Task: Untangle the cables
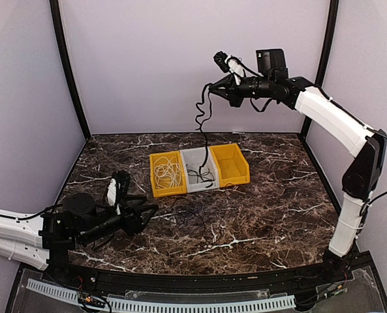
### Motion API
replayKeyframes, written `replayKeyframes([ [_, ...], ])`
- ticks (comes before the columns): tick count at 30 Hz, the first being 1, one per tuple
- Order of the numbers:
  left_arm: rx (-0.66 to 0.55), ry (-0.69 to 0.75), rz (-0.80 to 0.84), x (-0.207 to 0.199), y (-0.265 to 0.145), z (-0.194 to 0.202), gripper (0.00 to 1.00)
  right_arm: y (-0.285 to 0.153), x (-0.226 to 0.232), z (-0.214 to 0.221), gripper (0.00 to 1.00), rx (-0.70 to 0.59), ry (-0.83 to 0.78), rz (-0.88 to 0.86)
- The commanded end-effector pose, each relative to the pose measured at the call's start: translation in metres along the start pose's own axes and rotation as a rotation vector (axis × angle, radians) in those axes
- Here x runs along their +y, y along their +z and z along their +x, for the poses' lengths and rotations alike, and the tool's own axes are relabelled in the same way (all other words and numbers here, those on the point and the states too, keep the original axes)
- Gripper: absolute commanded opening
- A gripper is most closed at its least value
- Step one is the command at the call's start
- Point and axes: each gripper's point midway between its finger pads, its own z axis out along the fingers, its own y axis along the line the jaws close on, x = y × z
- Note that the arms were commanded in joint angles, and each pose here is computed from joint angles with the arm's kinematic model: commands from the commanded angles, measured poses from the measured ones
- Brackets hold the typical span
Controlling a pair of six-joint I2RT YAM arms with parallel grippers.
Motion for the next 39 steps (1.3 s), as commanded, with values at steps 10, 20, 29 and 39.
replayKeyframes([
  [10,0.054,-0.007,-0.126,0.018,0.005,0.008,0.59,0.000,-0.030,-0.036,0.00,-0.095,-0.071,0.115],
  [20,0.044,0.001,-0.140,0.020,0.005,0.006,0.59,0.034,-0.012,0.035,0.00,0.011,0.028,0.021],
  [29,0.042,0.007,-0.169,0.027,0.006,0.012,0.59,0.045,0.022,0.108,0.00,0.124,0.119,-0.084],
  [39,0.049,0.004,-0.185,0.029,0.009,0.018,0.60,0.071,0.045,0.181,0.00,0.263,0.229,-0.172],
])
